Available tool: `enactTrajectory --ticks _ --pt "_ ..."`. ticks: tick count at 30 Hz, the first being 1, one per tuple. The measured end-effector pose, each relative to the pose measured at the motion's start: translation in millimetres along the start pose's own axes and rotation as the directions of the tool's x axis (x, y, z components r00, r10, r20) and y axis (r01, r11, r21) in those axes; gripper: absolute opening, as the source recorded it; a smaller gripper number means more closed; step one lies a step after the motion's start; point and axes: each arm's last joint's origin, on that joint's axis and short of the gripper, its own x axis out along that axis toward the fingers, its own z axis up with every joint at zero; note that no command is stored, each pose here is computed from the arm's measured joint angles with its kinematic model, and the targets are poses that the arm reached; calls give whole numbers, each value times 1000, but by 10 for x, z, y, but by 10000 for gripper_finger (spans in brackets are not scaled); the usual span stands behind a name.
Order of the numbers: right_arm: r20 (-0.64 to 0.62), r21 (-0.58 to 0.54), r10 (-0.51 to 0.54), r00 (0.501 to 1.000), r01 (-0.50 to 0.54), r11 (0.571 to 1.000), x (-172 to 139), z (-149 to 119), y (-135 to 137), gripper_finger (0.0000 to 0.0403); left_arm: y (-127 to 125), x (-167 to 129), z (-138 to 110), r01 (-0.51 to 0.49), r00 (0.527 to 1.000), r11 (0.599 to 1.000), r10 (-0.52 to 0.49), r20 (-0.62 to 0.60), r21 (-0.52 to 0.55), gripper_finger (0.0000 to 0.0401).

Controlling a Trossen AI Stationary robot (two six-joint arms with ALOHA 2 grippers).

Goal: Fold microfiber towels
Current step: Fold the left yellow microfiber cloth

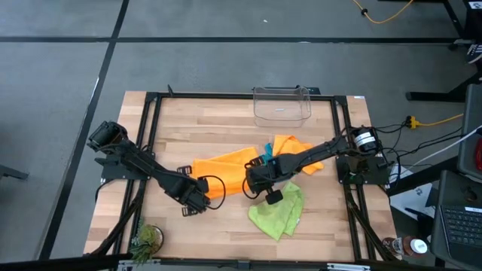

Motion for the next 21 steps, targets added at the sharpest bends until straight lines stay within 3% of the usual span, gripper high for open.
enactTrajectory --ticks 5,16,21 --pt "4 1 18 1000 -18 1000 0 0 3 5 -50 -1 41 51 998 999 -50 41 -9 0" --pt "4 16 27 1000 -27 1000 7 -16 -26 5 -61 20 59 40 997 999 -39 62 -12 0" --pt "7 41 34 999 -34 999 7 -14 -24 23 -62 23 89 81 995 992 -76 59 -93 14"
